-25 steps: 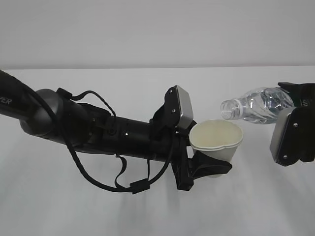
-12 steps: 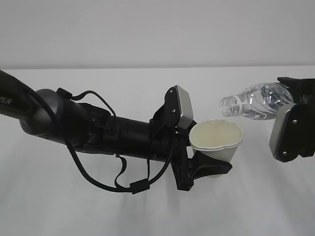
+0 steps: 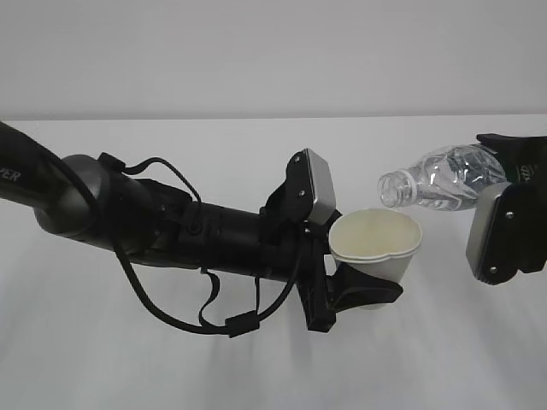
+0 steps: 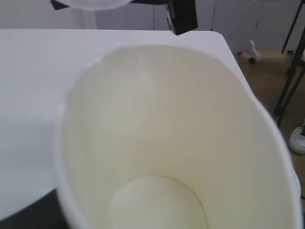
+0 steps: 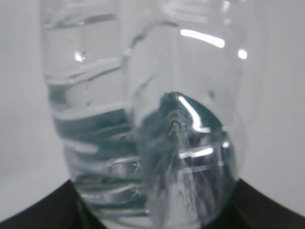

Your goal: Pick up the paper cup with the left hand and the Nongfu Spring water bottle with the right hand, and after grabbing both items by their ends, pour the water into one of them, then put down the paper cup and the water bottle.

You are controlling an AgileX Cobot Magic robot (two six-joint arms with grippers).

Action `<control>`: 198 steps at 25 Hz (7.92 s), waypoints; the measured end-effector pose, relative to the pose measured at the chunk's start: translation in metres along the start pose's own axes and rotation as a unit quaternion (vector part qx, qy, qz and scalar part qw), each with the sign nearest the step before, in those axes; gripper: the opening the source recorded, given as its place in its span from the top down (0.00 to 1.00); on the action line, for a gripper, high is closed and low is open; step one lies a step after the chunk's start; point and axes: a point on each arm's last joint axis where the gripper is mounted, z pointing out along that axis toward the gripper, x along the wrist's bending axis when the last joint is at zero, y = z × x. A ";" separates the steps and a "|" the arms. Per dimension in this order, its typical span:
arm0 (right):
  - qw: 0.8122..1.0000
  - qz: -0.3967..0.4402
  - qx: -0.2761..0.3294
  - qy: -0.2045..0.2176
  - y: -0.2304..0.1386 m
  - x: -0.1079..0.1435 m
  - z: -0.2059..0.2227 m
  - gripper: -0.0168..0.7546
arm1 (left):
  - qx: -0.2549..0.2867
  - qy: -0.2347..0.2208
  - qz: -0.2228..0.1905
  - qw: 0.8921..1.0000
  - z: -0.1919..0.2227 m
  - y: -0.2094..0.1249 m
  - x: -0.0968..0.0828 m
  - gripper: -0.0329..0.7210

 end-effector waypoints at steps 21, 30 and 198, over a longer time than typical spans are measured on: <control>1.000 -0.008 -0.006 0.001 0.001 0.000 0.000 0.46 | 0.003 -0.005 0.004 1.000 0.000 -0.001 -0.001 0.38; 1.000 -0.021 -0.005 0.010 0.001 0.001 0.000 0.46 | 0.004 -0.005 0.005 1.000 0.000 -0.001 -0.001 0.38; 0.998 -0.061 -0.009 0.022 0.001 0.004 0.000 0.46 | 0.015 0.006 -0.001 1.000 0.006 -0.001 -0.005 0.39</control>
